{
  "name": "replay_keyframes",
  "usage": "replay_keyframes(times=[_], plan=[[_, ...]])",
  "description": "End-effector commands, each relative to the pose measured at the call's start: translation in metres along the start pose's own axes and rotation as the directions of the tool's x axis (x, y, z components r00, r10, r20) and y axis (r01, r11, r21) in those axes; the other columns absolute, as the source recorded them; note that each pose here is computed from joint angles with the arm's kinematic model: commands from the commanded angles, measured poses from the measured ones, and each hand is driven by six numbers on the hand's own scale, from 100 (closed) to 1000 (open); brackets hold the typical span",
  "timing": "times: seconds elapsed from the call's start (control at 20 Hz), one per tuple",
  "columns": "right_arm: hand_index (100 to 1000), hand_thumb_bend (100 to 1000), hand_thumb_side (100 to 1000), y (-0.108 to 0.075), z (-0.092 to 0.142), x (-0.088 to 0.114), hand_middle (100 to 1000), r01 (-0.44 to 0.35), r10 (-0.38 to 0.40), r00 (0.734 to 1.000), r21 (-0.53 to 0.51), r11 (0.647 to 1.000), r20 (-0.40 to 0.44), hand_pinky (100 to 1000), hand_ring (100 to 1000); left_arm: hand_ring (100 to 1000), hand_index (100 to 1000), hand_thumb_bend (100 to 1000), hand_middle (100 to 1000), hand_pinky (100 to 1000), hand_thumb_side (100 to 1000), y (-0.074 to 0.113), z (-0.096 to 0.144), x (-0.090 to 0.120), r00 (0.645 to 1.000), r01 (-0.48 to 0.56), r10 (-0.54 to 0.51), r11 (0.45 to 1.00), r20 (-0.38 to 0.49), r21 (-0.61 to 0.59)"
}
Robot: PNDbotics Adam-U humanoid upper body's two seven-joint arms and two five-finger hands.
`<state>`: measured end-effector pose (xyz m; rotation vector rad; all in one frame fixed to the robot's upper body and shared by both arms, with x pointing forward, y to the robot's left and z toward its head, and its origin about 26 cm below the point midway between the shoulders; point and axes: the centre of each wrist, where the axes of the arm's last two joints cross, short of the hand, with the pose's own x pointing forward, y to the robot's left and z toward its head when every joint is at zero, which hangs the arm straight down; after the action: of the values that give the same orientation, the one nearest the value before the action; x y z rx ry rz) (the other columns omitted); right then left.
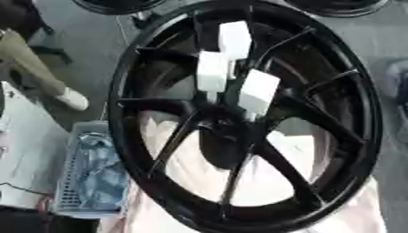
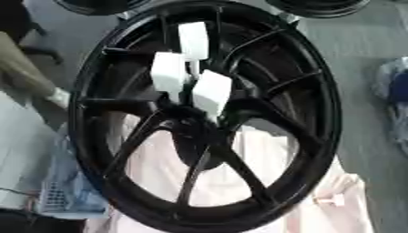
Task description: Pull the pin out of the wheel hub.
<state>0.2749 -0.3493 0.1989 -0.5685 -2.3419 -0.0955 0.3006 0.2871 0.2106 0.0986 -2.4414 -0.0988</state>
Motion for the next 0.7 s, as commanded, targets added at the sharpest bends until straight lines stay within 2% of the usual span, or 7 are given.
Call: replay_keyframes(times=[0.05, 0.4, 0.55, 0.7], plan=[[750, 100, 458, -0.003, -0.006, 0.008, 772, -0.004, 0.003, 0.999, 0.003, 1.000, 0.034, 662, 808, 679, 720, 100, 595, 818, 698, 0.003, -0.005, 0.008, 1.000, 0.017, -0.017, 1.000, 0.027, -0.009], [750, 100, 460, -0.003, -0.006, 0.008, 772, -0.008, 0.008, 0.999, 0.006, 1.000, 0.033, 662, 808, 678, 723, 100, 595, 818, 691, 0.008, -0.009, 0.011, 0.997, 0.068, -0.066, 0.997, 0.041, -0.049], [750, 100, 462, -0.004, -0.006, 0.008, 772, -0.014, 0.014, 0.999, 0.010, 1.000, 0.034, 662, 808, 676, 727, 100, 594, 816, 683, 0.013, -0.017, 0.018, 0.988, 0.150, -0.143, 0.979, 0.061, -0.135], [750, 100, 466, -0.004, -0.006, 0.008, 772, -0.020, 0.020, 0.999, 0.014, 1.000, 0.032, 662, 808, 677, 738, 100, 596, 811, 675, 0.018, -0.028, 0.028, 0.961, 0.278, -0.262, 0.919, 0.092, -0.279]])
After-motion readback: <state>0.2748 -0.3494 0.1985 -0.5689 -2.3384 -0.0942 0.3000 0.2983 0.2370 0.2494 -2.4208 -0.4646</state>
